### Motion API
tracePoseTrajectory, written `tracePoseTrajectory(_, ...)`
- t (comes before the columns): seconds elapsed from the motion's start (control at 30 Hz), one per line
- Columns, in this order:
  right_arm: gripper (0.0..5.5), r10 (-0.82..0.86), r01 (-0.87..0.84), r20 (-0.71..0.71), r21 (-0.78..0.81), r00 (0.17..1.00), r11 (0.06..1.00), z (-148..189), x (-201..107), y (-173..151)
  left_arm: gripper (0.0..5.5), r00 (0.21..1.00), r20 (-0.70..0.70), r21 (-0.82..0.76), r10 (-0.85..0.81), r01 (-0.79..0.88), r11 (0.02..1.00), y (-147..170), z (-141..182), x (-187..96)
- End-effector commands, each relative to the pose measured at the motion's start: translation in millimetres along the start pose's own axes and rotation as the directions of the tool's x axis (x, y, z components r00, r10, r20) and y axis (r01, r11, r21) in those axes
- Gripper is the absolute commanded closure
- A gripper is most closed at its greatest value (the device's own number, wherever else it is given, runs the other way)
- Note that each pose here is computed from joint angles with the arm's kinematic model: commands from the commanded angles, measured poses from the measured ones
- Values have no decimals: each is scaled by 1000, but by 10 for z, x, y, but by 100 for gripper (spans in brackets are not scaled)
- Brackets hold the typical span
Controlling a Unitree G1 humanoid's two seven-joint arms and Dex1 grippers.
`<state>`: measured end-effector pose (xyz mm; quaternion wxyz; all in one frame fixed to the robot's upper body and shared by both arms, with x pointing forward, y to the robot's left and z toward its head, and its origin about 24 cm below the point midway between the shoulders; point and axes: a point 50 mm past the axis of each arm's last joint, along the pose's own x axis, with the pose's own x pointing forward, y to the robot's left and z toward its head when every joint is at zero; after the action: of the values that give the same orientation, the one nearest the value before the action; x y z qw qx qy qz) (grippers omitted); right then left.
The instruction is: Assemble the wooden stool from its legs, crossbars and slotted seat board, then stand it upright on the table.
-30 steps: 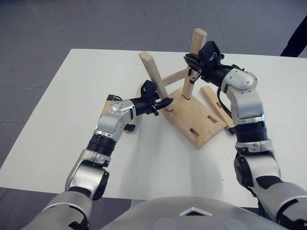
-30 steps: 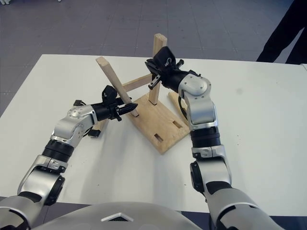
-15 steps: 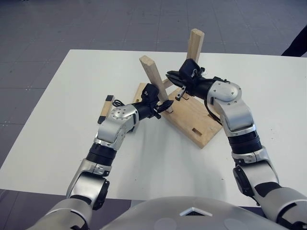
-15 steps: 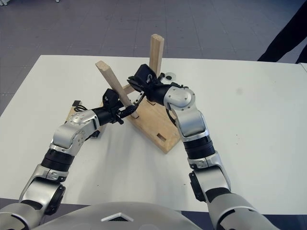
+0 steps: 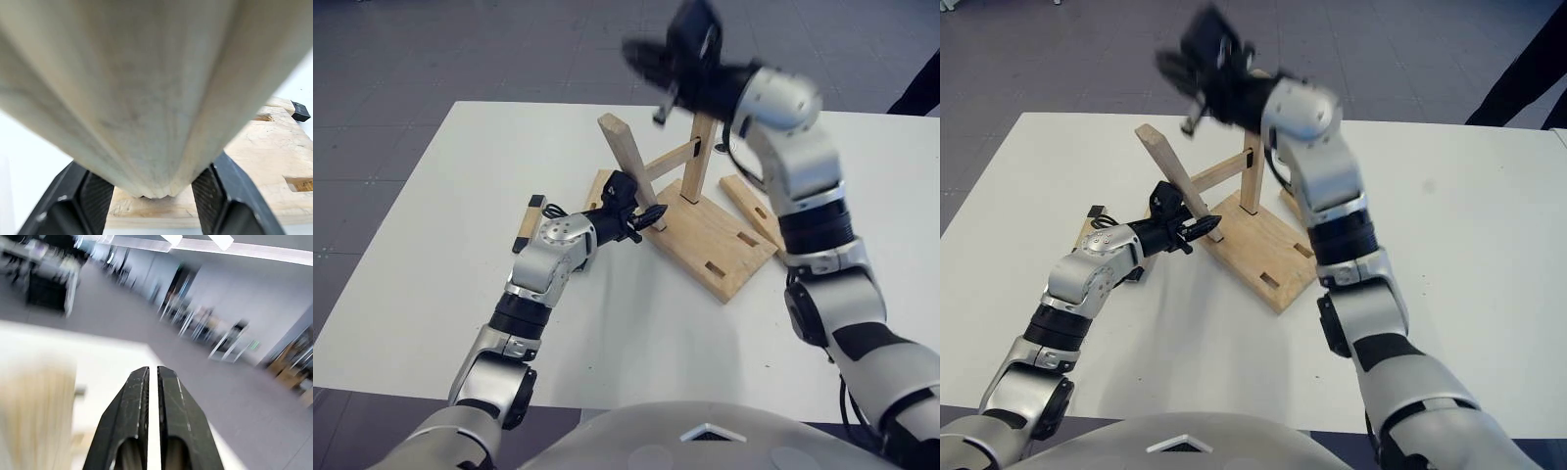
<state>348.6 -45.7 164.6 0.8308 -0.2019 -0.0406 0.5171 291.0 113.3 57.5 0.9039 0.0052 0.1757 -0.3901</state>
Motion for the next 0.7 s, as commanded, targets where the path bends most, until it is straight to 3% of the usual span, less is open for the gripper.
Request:
tracePoseTrajectory(0.03,522,144,-85,-319,192,937,978,-969,-360,186,345,956,-287,-56,51,-70,996,28,-578,-98)
tracePoseTrajectory(0.1,522,105,-14,-289,299,952,954,-976,-421,61,345,954,-292,-65,59,-82,995,40,-610,-114)
tracePoseTrajectory(0.2,522,32,35,-219,297,975,954,-799,-406,-101,345,955,-290,-71,67,-92,993,51,-611,-107)
tracePoseTrajectory(0.33,522,-210,193,18,319,978,928,-274,-475,-359,345,961,-267,-63,69,-89,994,67,-551,-86)
tracePoseTrajectory(0.43,522,-359,289,129,375,925,881,-62,-720,-458,345,963,-260,-57,76,-94,994,113,-535,-112)
tracePoseTrajectory(0.6,522,-516,420,190,387,835,821,146,-1312,-651,345,960,-257,-58,113,-132,990,232,-515,-162)
tracePoseTrajectory(0.7,522,-697,656,42,300,716,693,-38,-1560,-1060,345,959,-262,-58,112,-132,990,245,-525,-169)
